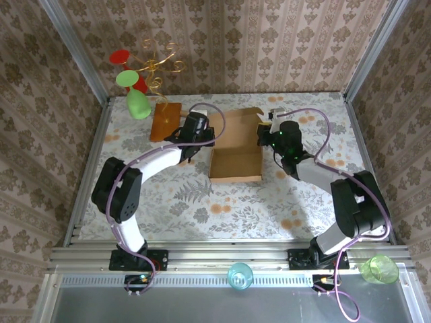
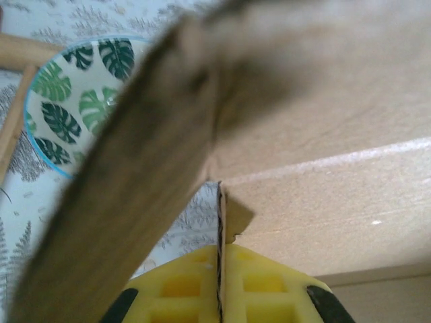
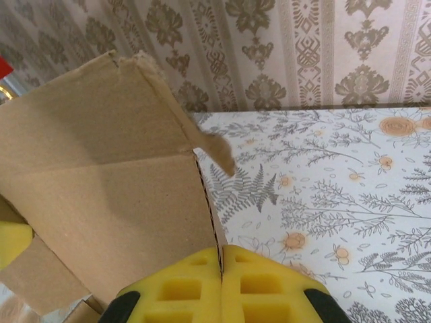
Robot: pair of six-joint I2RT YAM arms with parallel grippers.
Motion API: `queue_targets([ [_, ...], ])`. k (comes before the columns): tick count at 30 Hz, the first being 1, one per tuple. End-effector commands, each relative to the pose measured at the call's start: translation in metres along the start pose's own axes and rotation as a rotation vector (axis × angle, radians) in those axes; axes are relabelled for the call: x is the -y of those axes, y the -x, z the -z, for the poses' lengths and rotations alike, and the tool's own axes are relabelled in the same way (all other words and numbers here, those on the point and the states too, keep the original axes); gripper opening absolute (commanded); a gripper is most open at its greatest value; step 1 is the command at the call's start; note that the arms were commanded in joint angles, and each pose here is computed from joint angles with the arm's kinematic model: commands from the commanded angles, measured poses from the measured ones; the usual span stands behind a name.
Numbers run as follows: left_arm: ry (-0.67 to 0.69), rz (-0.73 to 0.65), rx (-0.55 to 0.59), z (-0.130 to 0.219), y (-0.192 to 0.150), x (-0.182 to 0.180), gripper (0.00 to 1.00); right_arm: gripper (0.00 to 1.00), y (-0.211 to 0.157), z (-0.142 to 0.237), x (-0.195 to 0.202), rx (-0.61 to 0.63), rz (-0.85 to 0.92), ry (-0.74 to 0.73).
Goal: Fold the paper box
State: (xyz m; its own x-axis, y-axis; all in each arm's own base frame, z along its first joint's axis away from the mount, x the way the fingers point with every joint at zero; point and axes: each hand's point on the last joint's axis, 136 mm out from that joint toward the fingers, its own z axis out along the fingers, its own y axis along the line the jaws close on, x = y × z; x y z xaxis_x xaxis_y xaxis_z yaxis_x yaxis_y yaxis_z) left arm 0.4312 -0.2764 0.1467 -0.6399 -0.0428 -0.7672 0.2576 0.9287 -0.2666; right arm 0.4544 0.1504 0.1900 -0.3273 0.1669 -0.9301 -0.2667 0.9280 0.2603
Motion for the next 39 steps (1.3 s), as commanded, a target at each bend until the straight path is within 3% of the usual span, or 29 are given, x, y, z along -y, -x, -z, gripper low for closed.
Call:
queue_targets([
  [1, -0.109, 0.026, 0.175, -0.002, 0.036, 0.029, 0.01, 0.03, 0.009, -0.009, -0.012, 0.049, -0.057, 0.006],
  [11, -0.188, -0.028, 0.245, 0.003, 0.011, 0.055, 0.01, 0.05, -0.017, -0.005, 0.008, 0.078, -0.098, 0.007],
  [23, -0.177, -0.116, 0.308, 0.025, -0.018, 0.086, 0.01, 0.07, -0.042, 0.017, 0.023, 0.073, -0.178, -0.003],
  [34, -0.084, -0.247, 0.242, 0.016, -0.045, 0.094, 0.01, 0.14, -0.055, 0.05, 0.038, -0.126, -0.272, -0.155],
  [39, -0.073, -0.279, 0.232, 0.013, -0.056, 0.099, 0.01, 0.16, -0.071, 0.071, 0.046, -0.144, -0.316, -0.187],
])
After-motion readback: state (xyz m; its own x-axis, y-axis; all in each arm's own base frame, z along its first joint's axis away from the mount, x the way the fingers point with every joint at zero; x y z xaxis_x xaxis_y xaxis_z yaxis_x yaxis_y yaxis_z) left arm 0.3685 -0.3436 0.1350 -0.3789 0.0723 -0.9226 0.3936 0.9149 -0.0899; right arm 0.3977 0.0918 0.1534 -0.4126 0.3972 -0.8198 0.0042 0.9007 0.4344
